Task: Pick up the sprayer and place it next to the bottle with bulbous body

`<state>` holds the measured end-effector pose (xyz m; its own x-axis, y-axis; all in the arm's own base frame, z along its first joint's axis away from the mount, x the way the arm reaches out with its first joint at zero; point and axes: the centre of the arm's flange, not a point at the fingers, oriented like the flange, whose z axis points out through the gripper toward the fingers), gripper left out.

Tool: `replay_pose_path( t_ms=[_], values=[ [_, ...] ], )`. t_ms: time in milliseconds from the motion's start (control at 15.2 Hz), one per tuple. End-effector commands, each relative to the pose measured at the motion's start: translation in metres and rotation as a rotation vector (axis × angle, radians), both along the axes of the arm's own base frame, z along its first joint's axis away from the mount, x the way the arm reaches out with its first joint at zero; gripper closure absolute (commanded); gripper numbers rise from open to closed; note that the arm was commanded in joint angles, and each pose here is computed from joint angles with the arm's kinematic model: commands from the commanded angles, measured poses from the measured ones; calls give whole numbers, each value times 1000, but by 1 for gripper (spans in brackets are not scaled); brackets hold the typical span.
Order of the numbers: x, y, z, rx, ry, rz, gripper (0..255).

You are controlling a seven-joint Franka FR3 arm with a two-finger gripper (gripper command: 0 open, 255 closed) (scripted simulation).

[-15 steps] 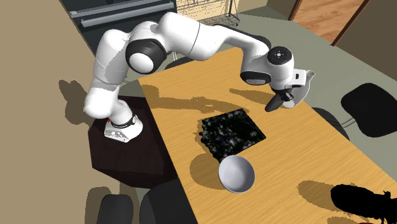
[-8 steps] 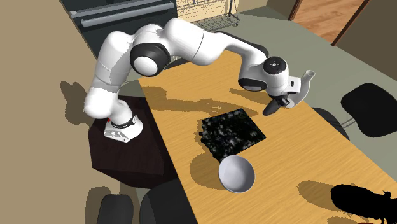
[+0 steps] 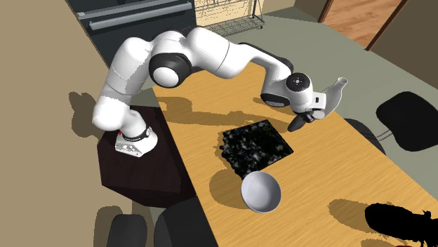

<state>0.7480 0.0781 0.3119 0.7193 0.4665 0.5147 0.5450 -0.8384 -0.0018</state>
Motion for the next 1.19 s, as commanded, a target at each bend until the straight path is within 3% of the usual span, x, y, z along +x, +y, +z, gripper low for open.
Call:
replay_pose_path(
  t_ms=[0, 396, 462, 792, 1122],
  values=[
    [1, 0, -4, 0, -1, 0, 255],
    [1, 0, -4, 0, -1, 0, 255],
    [1, 0, -4, 0, -1, 0, 0],
    [1, 0, -4, 0, -1, 0, 0],
    [-21, -14, 39, 0, -1, 0, 0]
  ],
)
